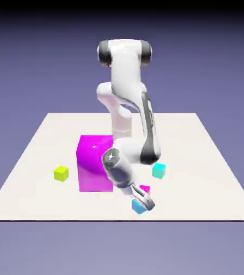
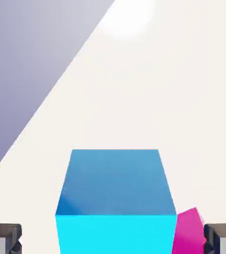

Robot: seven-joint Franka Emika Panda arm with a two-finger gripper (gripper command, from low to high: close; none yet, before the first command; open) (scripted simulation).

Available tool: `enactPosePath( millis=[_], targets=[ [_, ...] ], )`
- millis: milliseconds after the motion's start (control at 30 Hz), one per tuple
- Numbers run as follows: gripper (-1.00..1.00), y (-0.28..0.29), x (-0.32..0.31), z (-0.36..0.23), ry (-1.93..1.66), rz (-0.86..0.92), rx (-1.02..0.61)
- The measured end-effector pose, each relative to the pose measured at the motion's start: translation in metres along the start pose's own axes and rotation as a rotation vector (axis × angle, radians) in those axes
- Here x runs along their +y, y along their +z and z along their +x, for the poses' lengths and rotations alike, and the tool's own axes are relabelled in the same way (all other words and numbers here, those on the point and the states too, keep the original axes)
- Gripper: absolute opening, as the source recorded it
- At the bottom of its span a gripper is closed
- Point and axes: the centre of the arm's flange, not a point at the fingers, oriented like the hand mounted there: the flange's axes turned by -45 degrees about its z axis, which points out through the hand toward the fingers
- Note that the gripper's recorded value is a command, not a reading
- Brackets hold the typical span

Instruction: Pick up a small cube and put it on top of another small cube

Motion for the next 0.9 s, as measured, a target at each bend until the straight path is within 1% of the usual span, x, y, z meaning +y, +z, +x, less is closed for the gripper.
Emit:
enactPosePath(
  millis=[33,133,167,267,367,500,600,633,700,767,800,867,900],
  targets=[
    [-1.00,0.000,0.000,0.000,0.000,0.001,0.000],
    [-1.00,-0.059,-0.001,-0.008,0.000,0.003,0.000],
    [-1.00,-0.064,-0.003,-0.024,-0.051,-0.019,-0.002],
    [-1.00,-0.046,-0.009,-0.097,-0.321,-0.136,-0.010],
    [-1.00,-0.026,-0.001,-0.165,-0.589,-0.264,-0.013],
    [-1.00,0.003,0.026,-0.251,-0.957,-0.466,-0.009],
    [-1.00,0.021,0.054,-0.296,-1.189,-0.616,-0.003],
    [-1.00,0.023,0.054,-0.300,-1.199,-0.621,-0.003],
    [-1.00,0.038,0.063,-0.272,-1.153,-0.599,-0.001],
    [-1.00,0.063,0.072,-0.264,-1.159,-0.602,-0.001],
    [1.00,0.075,0.077,-0.260,-1.160,-0.602,-0.001],
    [1.00,0.075,0.078,-0.260,-1.160,-0.604,0.000],
    [1.00,0.063,0.072,-0.264,-1.159,-0.605,0.001]
  ],
)
